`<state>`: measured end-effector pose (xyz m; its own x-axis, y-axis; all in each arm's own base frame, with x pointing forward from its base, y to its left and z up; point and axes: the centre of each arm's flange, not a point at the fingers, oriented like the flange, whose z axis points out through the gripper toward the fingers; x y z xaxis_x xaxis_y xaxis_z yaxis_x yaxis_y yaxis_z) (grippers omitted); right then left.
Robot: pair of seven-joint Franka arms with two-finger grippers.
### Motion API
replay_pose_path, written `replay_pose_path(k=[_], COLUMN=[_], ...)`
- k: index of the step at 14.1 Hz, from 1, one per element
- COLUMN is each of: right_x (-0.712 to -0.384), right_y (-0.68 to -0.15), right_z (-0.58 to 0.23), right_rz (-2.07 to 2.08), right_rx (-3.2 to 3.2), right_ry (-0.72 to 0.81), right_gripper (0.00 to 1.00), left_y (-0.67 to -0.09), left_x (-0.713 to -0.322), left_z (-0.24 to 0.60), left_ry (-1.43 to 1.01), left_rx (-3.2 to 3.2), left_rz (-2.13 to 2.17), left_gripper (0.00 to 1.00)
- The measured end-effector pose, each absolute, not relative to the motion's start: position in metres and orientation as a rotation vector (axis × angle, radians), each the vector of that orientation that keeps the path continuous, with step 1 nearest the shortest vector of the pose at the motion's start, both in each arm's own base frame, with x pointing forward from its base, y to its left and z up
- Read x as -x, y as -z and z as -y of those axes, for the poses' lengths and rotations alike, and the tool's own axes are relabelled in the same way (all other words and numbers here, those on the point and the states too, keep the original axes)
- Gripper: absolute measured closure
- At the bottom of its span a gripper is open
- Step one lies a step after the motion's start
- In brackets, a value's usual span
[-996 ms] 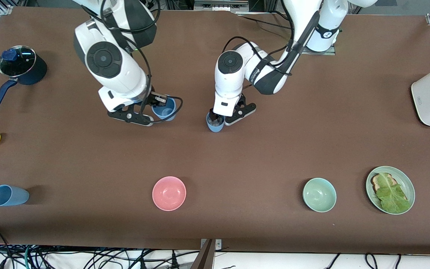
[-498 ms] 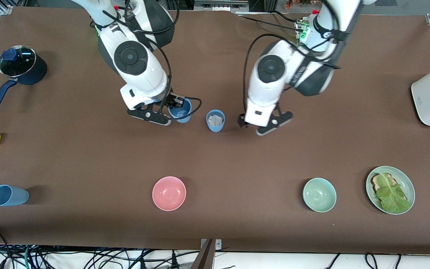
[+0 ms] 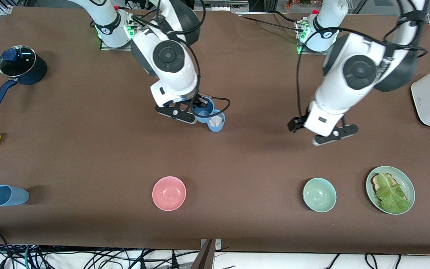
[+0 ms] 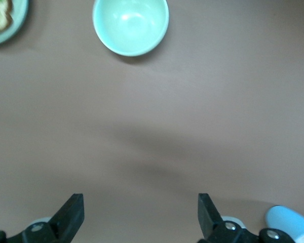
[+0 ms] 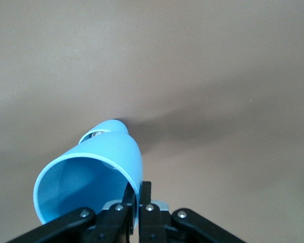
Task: Stack blue cups with both arms
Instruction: 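Lower the cup into the tissue cup while the left gripper withdraws, then open the right gripper to release the stacked cup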
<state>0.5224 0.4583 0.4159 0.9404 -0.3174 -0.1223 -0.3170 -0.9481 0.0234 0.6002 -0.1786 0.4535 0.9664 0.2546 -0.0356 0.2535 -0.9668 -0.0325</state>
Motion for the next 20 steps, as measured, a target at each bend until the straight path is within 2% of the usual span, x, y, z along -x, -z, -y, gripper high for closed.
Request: replay_pose_path(k=[11, 20], right_x=[-0.503, -0.501], right_y=[-0.377, -0.370], right_z=[-0.495, -0.500], right_rz=[0.451, 0.444], right_rx=[-3.069, -3.076], right_ry=[0.160, 0.156], right_gripper=[0.95, 0.95], left_y=[-0.517, -0.546], left_x=[-0.616, -0.621], left_z=[-0.008, -0.037], left_ry=[-0.015, 0.077], left_rx=[3.123, 3.105], left_rz=[-0.140, -0.298], left_gripper=[0.00, 0.00])
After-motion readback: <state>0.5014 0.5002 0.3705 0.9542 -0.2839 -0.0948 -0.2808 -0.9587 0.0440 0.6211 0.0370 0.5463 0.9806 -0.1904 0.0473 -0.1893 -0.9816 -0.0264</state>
